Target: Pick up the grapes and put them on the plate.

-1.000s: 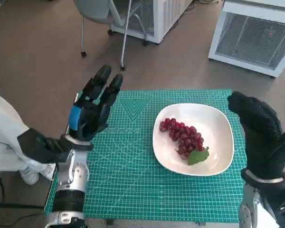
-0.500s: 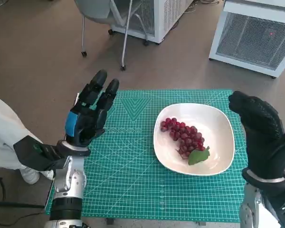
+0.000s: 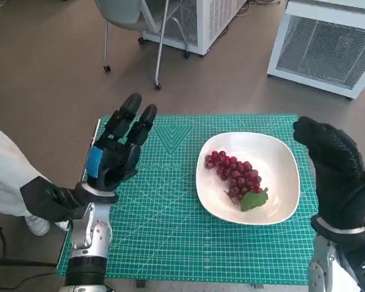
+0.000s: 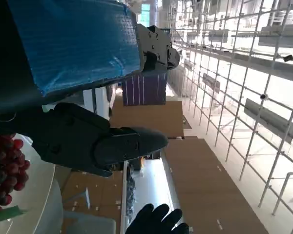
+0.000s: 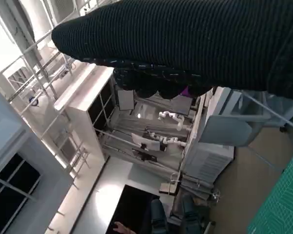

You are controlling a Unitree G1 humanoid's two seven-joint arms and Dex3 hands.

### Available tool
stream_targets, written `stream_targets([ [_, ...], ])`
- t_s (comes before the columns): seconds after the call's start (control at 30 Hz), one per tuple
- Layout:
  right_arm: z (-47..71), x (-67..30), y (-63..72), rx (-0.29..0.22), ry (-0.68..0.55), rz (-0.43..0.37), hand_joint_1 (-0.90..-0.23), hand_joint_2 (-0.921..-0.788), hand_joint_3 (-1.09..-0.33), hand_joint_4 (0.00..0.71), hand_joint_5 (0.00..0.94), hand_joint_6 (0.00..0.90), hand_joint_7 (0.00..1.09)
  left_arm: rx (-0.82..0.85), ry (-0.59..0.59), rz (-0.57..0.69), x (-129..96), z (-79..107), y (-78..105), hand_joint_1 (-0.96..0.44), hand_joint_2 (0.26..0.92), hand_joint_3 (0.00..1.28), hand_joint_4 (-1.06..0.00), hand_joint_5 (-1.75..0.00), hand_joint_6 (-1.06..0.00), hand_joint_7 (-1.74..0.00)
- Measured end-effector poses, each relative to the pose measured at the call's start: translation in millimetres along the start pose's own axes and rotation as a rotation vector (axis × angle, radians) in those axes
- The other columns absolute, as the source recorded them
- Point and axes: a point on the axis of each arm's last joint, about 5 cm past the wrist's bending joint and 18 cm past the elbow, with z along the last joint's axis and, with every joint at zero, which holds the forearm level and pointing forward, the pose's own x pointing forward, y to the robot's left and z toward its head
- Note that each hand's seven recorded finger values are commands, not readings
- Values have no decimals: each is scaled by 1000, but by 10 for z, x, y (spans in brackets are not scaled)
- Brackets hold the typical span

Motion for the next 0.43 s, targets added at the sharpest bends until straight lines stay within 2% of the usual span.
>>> stream_targets([
  [0.43, 4, -2, -15, -1, -1, 5, -529, -921, -639, 429, 1, 29, 637, -29, 4, -8, -1, -10, 0, -615, 921, 445, -171, -1, -246, -8],
])
